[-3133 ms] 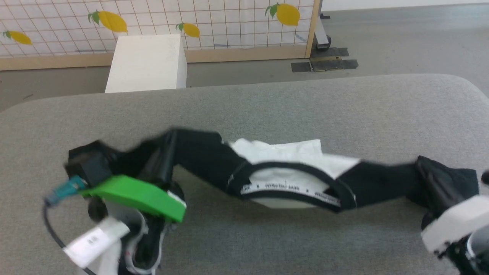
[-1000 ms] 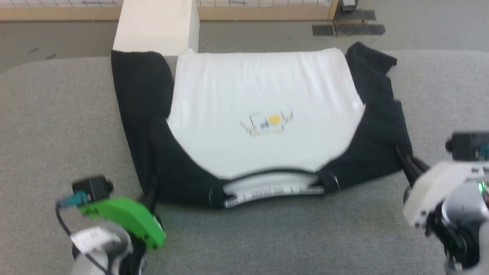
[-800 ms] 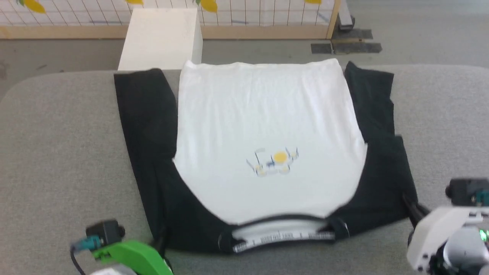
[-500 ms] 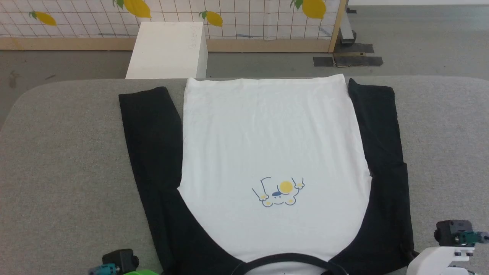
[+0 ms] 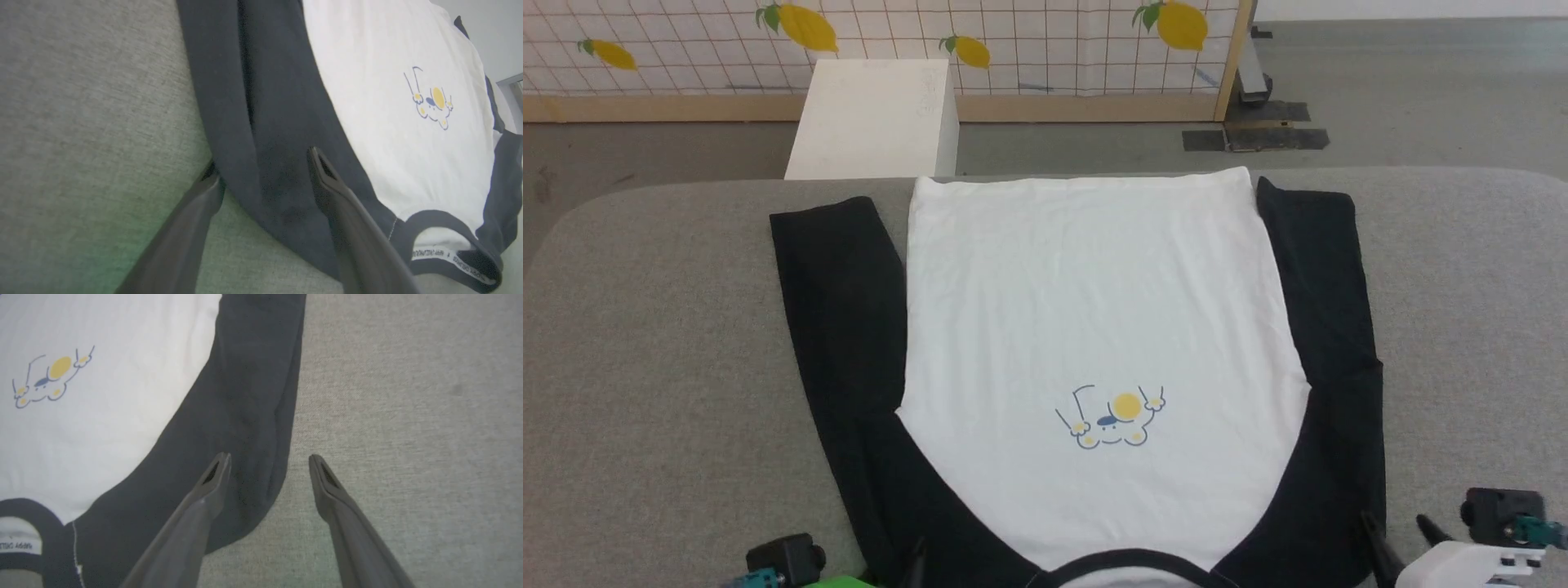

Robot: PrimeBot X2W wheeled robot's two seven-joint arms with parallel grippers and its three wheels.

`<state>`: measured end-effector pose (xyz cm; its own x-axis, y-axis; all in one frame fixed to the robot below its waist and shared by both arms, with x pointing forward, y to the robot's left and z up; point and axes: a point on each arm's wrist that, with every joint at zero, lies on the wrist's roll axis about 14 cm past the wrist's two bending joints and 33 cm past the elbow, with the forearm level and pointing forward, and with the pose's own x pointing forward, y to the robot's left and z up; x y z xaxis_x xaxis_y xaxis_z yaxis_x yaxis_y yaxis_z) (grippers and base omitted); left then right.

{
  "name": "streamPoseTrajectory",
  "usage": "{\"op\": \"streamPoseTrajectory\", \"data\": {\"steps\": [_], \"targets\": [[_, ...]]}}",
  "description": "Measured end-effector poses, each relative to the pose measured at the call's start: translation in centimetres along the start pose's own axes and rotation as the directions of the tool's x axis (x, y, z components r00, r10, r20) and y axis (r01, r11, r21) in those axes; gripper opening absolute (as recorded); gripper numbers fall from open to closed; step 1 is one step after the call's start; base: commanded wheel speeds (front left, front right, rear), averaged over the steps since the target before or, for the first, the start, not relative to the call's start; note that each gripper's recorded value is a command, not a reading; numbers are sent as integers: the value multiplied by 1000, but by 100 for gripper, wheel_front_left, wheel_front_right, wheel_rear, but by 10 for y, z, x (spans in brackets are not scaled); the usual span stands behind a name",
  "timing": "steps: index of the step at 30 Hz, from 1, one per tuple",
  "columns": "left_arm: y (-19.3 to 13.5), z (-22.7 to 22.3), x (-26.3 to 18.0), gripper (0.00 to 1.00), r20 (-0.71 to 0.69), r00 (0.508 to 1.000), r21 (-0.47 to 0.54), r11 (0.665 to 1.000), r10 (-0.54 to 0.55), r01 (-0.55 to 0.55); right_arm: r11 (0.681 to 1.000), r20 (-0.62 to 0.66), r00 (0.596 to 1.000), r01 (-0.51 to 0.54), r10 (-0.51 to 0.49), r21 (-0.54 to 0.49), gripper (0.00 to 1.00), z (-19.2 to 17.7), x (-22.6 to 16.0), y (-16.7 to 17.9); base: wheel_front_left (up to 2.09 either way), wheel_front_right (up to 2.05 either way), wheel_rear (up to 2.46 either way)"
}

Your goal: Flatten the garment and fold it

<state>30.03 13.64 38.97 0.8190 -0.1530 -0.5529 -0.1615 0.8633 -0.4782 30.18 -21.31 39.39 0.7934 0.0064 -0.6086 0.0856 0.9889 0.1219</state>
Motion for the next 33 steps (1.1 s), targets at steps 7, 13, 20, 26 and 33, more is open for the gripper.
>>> {"op": "streamPoseTrajectory", "data": {"steps": [7,13,20,26,33], "targets": [[4,42,-7,100,153,988,74,997,5,-16,998,270,962,53,-42,-33,100,56,-17,-13,0,0,0],[-2,105,4,100,340,939,284,957,-43,-59,995,529,849,59,-10,-75,100,108,-31,-4,0,0,0],[-21,184,47,100,436,890,467,879,-133,-98,993,610,789,0,73,-119,100,141,-15,26,0,0,0],[-24,244,97,100,417,898,558,819,-138,-133,988,620,775,-45,126,-144,100,160,12,45,0,0,0],[6,272,160,100,302,953,548,816,13,-185,988,588,796,-81,141,-128,100,157,47,51,0,0,0]]}}
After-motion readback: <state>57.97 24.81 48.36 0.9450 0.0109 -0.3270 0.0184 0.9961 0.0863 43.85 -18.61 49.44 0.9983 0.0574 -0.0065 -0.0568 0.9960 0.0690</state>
